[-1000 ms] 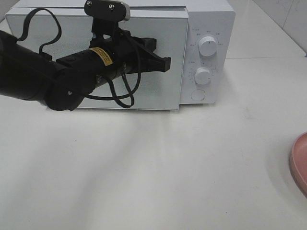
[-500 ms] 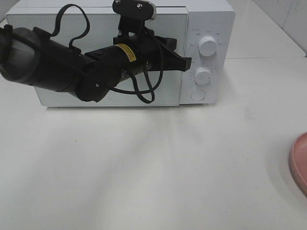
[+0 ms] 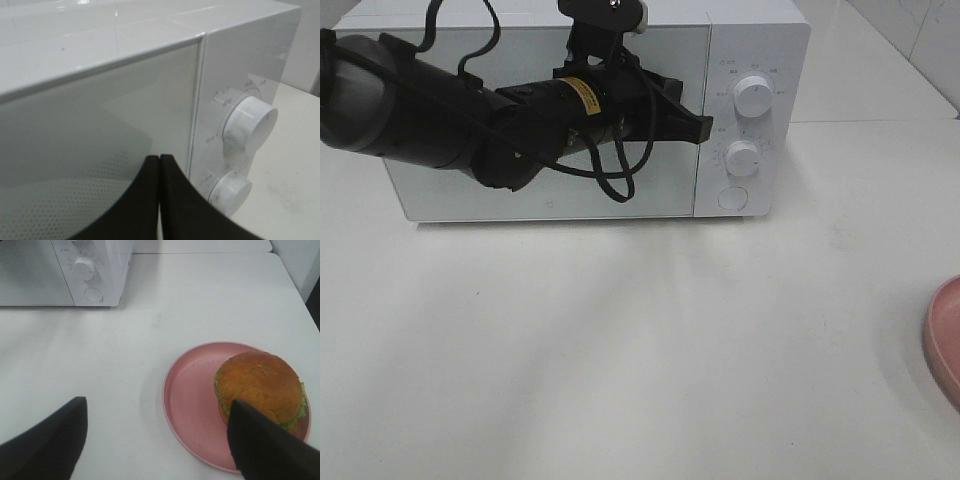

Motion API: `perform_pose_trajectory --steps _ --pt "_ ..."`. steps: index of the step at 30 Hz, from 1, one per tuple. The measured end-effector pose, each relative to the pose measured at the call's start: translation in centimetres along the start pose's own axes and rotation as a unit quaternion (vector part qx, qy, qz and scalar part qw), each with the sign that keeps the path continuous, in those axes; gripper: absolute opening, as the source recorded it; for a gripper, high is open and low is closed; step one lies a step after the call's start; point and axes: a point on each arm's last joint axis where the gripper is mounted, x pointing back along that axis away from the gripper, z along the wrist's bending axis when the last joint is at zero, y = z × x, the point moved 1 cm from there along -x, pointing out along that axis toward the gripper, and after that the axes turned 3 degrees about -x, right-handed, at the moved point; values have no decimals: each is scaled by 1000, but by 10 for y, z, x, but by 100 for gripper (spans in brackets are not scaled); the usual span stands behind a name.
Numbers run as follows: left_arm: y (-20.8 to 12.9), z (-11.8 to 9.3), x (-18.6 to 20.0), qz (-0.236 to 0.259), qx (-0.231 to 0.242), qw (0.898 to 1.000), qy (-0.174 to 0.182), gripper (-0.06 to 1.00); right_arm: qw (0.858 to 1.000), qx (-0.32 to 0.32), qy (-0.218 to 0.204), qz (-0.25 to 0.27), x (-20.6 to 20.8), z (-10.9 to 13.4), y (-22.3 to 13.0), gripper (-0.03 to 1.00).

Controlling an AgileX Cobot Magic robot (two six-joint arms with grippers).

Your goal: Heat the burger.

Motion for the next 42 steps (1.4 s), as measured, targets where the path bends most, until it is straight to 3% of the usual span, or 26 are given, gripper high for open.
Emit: perform_pose_trajectory --steps 4,6,8,9,10,11,12,13,14,15,16,17,20,22,23,25,26,27,28,31,33,34,36,37,38,42 --pt "4 0 4 25 3 1000 1 0 1000 0 0 0 0 0 0 75" --pt "8 -8 11 70 2 997 -8 0 1000 0 0 0 0 0 0 75" --pt "9 -12 14 81 0 997 -13 2 1000 0 0 0 0 0 0 75" --pt "12 -22 19 105 -4 994 -23 15 1000 0 0 0 0 0 0 75" --pt "12 -22 19 105 -4 994 -23 15 1000 0 0 0 0 0 0 75" --pt "13 -26 22 114 -6 993 -27 24 1000 0 0 0 0 0 0 75" --pt "14 -33 27 140 -9 990 -35 48 1000 0 0 0 0 0 0 75" --pt "14 -33 27 140 -9 990 -35 48 1000 0 0 0 0 0 0 75" --pt "12 -37 30 155 -12 987 -40 63 1000 0 0 0 0 0 0 75" --pt "12 -37 30 155 -12 987 -40 63 1000 0 0 0 0 0 0 75" --pt "9 -44 34 186 -17 981 -47 85 1000 0 0 0 0 0 0 75" --pt "3 -51 39 223 -22 973 -54 94 1000 0 0 0 0 0 0 75" --pt "1 -53 43 245 -25 967 -56 96 1000 0 0 0 0 0 0 75" --pt "-2 -59 61 322 -34 944 -63 99 1000 0 0 0 0 0 0 75" --pt "-2 -59 61 322 -34 944 -63 99 1000 0 0 0 0 0 0 75" --pt "1 -58 75 367 -38 928 -62 99 1000 0 0 0 0 0 0 75" --pt "1 -58 75 367 -38 928 -62 99 1000 0 0 0 0 0 0 75" --pt "2 -57 81 381 -39 922 -61 99 1000 0 0 0 0 0 0 75" --pt "4 -56 90 410 -41 909 -60 99 1000 0 0 0 0 0 0 75" --pt "4 -55 95 426 -42 902 -60 99 1000 0 0 0 0 0 0 75" --pt "6 -50 114 481 -53 874 -53 99 1000 0 0 0 0 0 0 75" --pt "6 -50 114 481 -53 874 -53 99 1000 0 0 0 0 0 0 75" --pt "4 -41 123 522 -38 851 -46 99 1000 0 0 0 0 0 0 75" --pt "4 -41 123 522 -38 851 -46 99 1000 0 0 0 0 0 0 75" --pt "3 -29 129 548 -28 836 -34 99 1000 0 0 0 0 0 0 75" --pt "7 -7 138 566 3 824 -19 99 1000 0 0 0 0 0 0 75"
